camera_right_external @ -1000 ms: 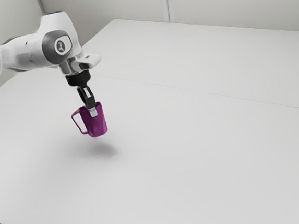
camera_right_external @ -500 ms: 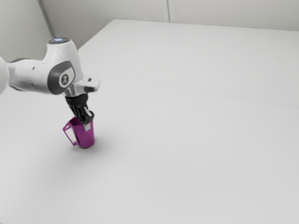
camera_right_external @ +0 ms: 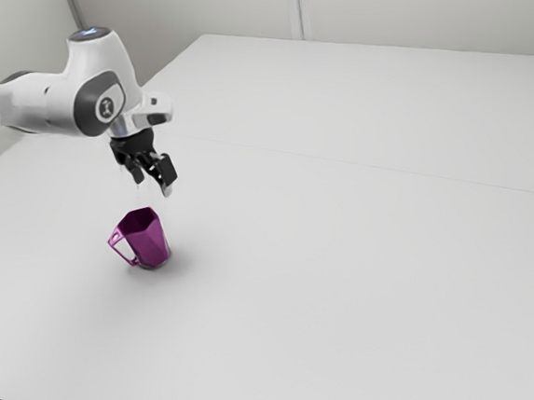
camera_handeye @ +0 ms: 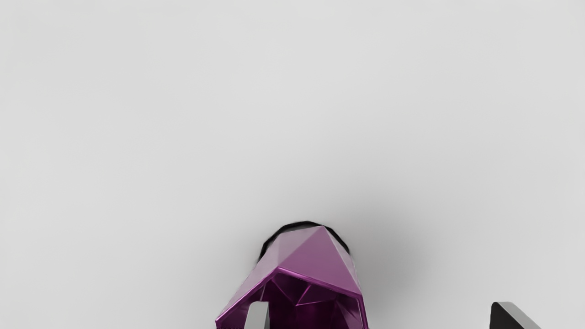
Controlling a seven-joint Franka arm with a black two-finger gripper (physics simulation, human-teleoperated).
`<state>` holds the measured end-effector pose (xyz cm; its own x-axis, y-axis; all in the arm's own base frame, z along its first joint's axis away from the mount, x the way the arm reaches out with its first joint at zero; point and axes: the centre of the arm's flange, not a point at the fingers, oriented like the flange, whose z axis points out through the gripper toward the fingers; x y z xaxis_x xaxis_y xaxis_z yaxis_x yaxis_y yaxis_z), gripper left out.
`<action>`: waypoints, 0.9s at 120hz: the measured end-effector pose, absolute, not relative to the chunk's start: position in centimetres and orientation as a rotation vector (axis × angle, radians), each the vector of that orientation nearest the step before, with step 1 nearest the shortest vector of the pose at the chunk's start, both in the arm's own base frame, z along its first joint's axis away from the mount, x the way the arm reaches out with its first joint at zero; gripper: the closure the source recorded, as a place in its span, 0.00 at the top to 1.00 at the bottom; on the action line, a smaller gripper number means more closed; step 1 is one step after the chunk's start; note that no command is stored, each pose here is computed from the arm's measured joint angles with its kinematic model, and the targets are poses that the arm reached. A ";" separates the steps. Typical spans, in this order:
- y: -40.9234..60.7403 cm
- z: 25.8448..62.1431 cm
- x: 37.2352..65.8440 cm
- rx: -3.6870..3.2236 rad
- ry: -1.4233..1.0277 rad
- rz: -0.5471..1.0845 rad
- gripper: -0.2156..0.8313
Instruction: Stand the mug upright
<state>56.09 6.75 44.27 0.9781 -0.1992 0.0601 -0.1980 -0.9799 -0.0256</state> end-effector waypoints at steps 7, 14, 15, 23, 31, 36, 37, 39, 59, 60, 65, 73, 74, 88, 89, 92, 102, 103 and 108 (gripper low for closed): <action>6.8 46.4 57.5 -3.123 0.288 -0.111 0.73; 6.9 49.1 59.2 -3.138 0.268 -0.126 0.75; 7.0 49.5 59.4 -3.140 0.266 -0.128 0.75; 7.1 52.7 60.6 -3.147 0.249 -0.153 0.76; 7.1 56.0 61.0 -3.147 0.240 -0.178 0.77; 6.9 57.6 60.9 -3.147 0.240 -0.184 0.77; 6.8 57.9 60.9 -3.147 0.241 -0.185 0.77; 6.7 58.4 60.9 -3.148 0.243 -0.184 0.78; 5.5 61.5 60.1 -3.160 0.251 -0.147 0.79; 5.5 61.6 60.1 -3.160 0.252 -0.143 0.79; 5.3 61.8 59.8 -3.162 0.253 -0.123 0.79; 5.1 62.0 59.5 -3.165 0.251 -0.094 0.79; 5.1 62.0 59.4 -3.165 0.251 -0.091 0.79; 5.0 61.9 59.1 -3.173 0.245 -0.051 0.79; 5.0 61.8 59.1 -3.174 0.245 -0.049 0.79; 5.0 61.8 59.1 -3.176 0.242 -0.042 0.79; 5.1 61.6 59.0 -3.179 0.233 -0.026 0.79; 5.1 61.6 59.0 -3.179 0.232 -0.025 0.79; 5.1 61.6 59.0 -3.180 0.229 -0.021 0.79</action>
